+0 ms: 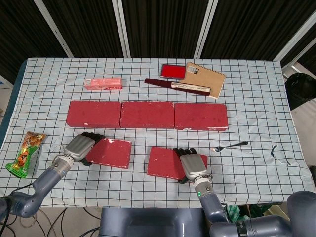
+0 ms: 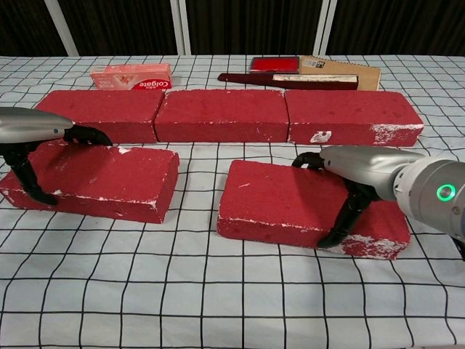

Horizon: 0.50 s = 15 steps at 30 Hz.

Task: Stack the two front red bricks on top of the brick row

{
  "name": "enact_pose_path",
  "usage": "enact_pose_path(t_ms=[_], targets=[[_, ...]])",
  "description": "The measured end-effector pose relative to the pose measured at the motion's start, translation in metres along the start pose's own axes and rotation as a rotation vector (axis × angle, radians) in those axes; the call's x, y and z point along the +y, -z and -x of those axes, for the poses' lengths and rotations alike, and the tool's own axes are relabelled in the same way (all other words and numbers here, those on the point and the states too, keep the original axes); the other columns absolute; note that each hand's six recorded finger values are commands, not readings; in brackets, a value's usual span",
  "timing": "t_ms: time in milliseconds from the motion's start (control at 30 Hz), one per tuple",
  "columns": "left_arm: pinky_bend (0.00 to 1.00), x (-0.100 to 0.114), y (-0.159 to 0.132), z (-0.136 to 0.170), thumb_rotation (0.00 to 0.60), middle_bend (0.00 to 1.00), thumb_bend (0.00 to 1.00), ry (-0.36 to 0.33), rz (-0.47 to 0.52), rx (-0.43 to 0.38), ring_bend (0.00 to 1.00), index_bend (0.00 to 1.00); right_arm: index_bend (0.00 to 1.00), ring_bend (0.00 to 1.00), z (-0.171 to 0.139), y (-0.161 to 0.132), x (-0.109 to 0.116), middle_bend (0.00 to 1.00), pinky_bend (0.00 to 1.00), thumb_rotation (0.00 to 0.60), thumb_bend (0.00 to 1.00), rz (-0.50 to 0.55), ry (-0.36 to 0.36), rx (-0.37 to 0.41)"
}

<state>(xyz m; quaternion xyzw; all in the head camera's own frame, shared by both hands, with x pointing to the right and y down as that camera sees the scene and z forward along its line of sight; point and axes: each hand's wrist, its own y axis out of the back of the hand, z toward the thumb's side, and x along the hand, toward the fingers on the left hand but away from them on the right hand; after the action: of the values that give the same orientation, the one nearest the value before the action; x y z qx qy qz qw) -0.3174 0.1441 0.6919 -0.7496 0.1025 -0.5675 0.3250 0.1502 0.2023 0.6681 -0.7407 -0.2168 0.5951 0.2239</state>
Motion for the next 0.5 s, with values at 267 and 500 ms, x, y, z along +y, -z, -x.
enact_pose_path(t_ms=[267,500], targets=[[0.22,-0.0003,0.0011,0.0017,0.600,0.23,0.23,-0.003,0.000,0.002,0.14,0.18,0.14,0.19,0.0010,0.0002,-0.0038,0.24,0.09,0.600,0.15,-0.017,-0.009,0.000],[0.21,-0.0008,0.0019,0.0012,0.600,0.23,0.23,0.002,-0.002,0.003,0.14,0.18,0.14,0.19,0.0022,-0.0008,-0.0041,0.24,0.09,0.600,0.15,-0.013,-0.009,0.000]])
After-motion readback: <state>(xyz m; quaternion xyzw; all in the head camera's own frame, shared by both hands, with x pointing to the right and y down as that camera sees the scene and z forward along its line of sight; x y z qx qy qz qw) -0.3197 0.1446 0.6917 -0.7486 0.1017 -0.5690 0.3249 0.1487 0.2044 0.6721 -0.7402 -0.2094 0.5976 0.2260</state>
